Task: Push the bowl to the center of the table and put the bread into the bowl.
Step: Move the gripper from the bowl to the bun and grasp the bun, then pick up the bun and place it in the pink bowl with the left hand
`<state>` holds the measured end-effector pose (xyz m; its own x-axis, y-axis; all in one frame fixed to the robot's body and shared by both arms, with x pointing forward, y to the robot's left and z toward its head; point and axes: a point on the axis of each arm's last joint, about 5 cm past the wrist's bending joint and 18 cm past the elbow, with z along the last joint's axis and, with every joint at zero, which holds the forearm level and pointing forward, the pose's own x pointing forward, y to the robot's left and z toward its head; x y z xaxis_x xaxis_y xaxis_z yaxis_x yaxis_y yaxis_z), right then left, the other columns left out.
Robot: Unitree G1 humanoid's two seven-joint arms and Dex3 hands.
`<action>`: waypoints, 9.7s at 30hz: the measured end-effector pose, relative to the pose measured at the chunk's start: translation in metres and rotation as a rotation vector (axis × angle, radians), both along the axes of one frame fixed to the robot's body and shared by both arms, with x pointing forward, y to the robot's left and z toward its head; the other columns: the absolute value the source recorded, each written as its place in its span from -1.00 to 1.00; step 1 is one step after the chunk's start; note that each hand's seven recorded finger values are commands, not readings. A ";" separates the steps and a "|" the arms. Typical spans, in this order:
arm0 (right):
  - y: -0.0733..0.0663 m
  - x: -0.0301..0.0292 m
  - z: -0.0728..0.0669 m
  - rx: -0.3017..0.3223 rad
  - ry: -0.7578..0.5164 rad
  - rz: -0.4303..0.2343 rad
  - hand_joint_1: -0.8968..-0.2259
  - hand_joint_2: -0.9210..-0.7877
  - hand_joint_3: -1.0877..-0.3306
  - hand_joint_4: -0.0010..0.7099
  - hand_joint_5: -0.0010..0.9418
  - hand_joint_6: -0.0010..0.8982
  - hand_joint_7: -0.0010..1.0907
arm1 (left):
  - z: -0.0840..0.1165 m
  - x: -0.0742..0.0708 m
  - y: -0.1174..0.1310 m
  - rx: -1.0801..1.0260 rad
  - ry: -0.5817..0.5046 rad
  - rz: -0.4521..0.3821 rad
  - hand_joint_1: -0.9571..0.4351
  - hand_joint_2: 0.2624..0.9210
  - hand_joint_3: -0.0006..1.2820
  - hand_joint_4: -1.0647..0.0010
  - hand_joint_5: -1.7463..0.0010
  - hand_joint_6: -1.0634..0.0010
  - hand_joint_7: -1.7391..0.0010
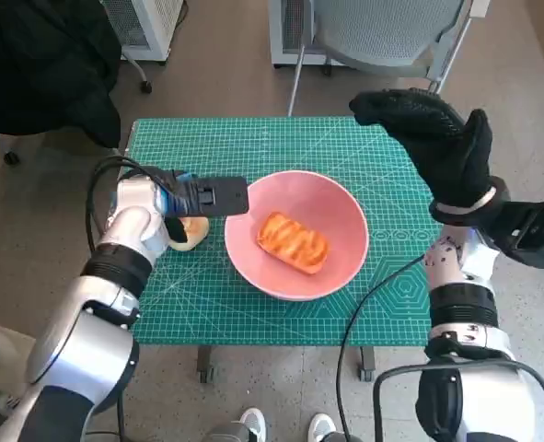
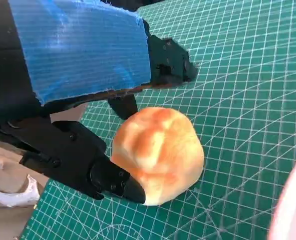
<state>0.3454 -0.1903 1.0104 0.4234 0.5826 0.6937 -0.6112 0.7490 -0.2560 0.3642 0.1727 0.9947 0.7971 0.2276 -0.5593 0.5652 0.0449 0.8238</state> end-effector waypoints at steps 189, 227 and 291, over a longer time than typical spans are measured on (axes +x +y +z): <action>-0.004 -0.0001 0.001 -0.024 0.005 0.015 -0.40 -1.00 -0.26 -0.47 -1.00 -0.42 -1.00 | -0.020 -0.011 0.014 -0.014 -0.232 0.022 0.44 0.92 -0.51 0.19 -0.65 0.14 -0.46; -0.003 0.0007 -0.002 -0.033 0.026 0.044 -0.44 -1.00 -0.24 -0.45 -1.00 -0.40 -0.99 | -0.007 -0.013 0.019 -0.047 -0.270 0.038 0.38 0.90 -0.69 0.03 -0.72 -0.27 -0.12; 0.000 0.0010 -0.004 -0.025 0.041 0.050 -0.42 -1.00 -0.25 -0.40 -0.99 -0.41 -1.00 | 0.105 -0.114 -0.032 -0.247 -0.876 -0.559 0.38 0.87 -0.88 -0.36 -0.44 -0.49 0.01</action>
